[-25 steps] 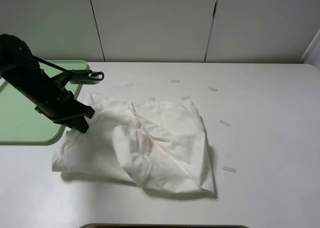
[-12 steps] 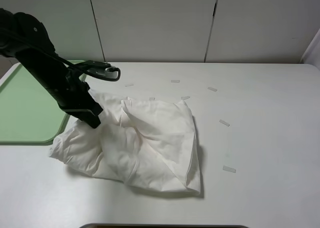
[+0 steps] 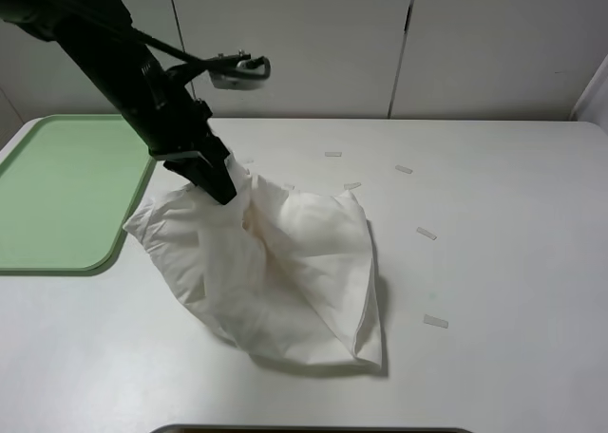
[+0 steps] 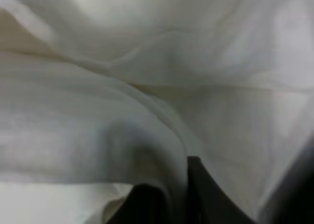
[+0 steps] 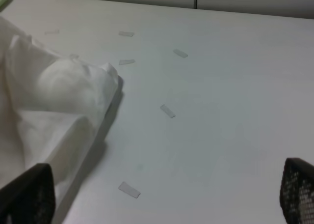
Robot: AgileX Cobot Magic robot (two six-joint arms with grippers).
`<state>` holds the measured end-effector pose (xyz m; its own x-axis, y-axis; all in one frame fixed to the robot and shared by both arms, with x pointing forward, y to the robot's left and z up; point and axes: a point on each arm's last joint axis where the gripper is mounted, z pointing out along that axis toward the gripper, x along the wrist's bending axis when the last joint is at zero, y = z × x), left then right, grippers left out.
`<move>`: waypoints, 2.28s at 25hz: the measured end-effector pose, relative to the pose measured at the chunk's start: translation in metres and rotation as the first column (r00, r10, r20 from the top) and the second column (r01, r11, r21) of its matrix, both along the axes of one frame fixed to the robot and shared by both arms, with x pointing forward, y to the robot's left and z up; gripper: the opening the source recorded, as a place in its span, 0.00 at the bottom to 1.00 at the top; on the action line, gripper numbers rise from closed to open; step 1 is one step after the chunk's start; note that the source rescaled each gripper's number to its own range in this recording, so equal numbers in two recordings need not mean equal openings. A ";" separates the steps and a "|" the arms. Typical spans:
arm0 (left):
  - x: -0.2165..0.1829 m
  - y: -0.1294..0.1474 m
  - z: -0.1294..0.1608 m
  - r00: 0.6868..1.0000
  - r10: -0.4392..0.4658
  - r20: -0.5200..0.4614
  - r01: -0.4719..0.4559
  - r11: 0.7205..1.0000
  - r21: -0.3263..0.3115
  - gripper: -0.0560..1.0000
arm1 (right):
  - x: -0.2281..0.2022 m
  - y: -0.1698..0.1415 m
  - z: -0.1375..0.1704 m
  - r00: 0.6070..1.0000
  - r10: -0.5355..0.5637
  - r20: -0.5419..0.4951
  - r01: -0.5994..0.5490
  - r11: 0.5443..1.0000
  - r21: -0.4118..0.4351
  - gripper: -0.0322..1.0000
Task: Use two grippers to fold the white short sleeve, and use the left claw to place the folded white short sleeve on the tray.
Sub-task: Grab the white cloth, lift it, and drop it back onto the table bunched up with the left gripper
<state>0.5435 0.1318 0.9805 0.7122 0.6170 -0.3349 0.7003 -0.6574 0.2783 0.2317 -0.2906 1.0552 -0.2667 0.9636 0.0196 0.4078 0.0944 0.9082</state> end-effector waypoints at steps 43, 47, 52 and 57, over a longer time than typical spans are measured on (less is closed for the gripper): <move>-0.031 -0.137 -0.019 0.904 -0.376 0.203 0.424 0.733 -0.532 0.71 | 0.000 0.000 0.000 1.000 0.000 0.000 0.000 1.000 0.000 1.00; -0.026 -0.132 -0.017 0.901 -0.365 0.234 0.433 0.746 -0.506 0.71 | 0.000 0.000 0.000 1.000 0.000 0.000 0.000 1.000 0.000 1.00; 0.001 -0.101 -0.001 0.928 -0.221 0.301 0.321 0.882 -0.344 0.71 | 0.000 0.000 0.000 1.000 0.000 0.000 0.000 1.000 0.000 1.00; 0.028 -0.038 0.008 0.977 0.035 0.211 -0.012 0.994 -0.110 0.71 | 0.000 0.000 0.000 1.000 0.000 0.000 0.000 1.000 0.000 1.00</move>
<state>0.5720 0.0935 0.9884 0.7600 0.6028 -0.2429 0.6325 -0.5999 0.4901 0.2317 -0.2906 1.0552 -0.2667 0.9636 0.0196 0.4078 0.0944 0.9082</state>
